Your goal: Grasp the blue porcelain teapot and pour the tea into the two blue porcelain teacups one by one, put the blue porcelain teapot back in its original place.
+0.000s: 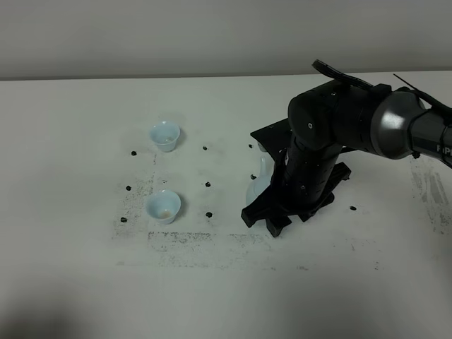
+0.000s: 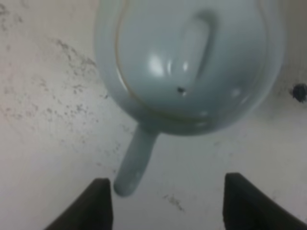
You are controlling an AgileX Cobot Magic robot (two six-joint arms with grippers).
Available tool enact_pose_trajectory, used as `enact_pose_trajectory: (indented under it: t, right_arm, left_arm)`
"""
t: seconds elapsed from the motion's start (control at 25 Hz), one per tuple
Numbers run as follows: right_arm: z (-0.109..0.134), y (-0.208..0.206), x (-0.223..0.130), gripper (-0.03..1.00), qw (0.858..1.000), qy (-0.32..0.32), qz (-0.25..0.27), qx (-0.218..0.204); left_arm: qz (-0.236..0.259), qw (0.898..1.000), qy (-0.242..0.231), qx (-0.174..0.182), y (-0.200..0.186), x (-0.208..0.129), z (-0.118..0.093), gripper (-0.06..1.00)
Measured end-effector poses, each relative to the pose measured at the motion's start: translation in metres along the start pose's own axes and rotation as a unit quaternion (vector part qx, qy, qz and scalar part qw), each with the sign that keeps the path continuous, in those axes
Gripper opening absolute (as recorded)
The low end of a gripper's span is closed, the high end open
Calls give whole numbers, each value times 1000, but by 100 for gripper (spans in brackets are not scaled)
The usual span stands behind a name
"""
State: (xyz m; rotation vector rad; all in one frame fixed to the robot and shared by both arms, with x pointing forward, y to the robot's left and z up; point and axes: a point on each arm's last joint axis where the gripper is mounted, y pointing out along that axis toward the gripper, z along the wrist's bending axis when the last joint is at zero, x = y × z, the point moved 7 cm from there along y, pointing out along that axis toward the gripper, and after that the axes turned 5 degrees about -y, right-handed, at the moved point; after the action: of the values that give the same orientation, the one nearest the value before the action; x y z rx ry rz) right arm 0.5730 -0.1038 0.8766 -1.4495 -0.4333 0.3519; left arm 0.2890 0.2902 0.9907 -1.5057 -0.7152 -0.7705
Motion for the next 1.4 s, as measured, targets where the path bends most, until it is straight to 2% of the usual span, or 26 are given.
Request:
enact_pose_trajectory:
  t: [1.4]
  right_arm:
    - [-3, 15, 12, 53, 1000, 8, -16, -7]
  left_arm:
    - [0, 1000, 0, 0, 0, 0, 0, 75]
